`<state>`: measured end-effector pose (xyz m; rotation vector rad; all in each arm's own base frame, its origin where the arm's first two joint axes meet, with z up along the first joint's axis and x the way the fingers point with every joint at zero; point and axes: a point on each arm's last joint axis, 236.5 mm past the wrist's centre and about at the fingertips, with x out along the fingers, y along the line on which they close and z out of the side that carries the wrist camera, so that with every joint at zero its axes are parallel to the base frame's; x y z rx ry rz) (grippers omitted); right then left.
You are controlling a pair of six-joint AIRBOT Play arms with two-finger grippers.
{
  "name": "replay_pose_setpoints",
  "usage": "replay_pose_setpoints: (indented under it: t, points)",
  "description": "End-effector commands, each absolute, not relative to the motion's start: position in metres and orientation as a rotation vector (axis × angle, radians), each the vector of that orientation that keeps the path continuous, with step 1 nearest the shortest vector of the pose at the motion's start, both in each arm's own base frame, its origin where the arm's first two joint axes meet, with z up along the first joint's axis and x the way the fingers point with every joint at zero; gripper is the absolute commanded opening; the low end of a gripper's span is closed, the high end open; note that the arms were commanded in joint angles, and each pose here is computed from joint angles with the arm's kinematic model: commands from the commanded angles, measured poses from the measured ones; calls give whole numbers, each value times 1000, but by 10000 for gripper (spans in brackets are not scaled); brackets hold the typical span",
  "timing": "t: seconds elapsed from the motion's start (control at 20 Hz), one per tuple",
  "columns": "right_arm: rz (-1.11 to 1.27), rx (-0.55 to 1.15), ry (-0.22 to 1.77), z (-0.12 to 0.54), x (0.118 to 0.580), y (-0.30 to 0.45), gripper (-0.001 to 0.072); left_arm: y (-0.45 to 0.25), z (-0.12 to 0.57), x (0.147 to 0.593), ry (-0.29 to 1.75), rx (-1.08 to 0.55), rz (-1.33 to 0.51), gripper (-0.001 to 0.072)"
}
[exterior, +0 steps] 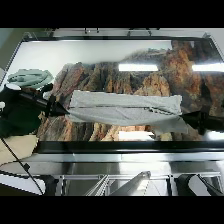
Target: Fold the shirts.
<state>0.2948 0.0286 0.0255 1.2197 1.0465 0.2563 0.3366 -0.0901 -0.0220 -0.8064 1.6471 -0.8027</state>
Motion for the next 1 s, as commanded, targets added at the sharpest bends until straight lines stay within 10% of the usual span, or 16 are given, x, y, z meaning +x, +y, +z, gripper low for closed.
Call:
replay_pose_setpoints:
  t: [0.0,0.5,0.8,0.85,0.95]
  points:
    - [282,1259,991,21,350,21,20,-99,5,387,1531,-709,-797,18]
    - [326,1175,1084,-56,450,3,20,-110,-67,449,1672,-766,-758,6]
    - [234,926,1209,-102,434,-35,20,-63,-96,451,1781,-572,-573,6]
    - [234,875,1220,-98,431,-45,63,-62,-87,459,1740,-584,-587,7]
    - [263,822,1215,-76,431,-57,464,-67,-65,472,1658,-639,-633,18]
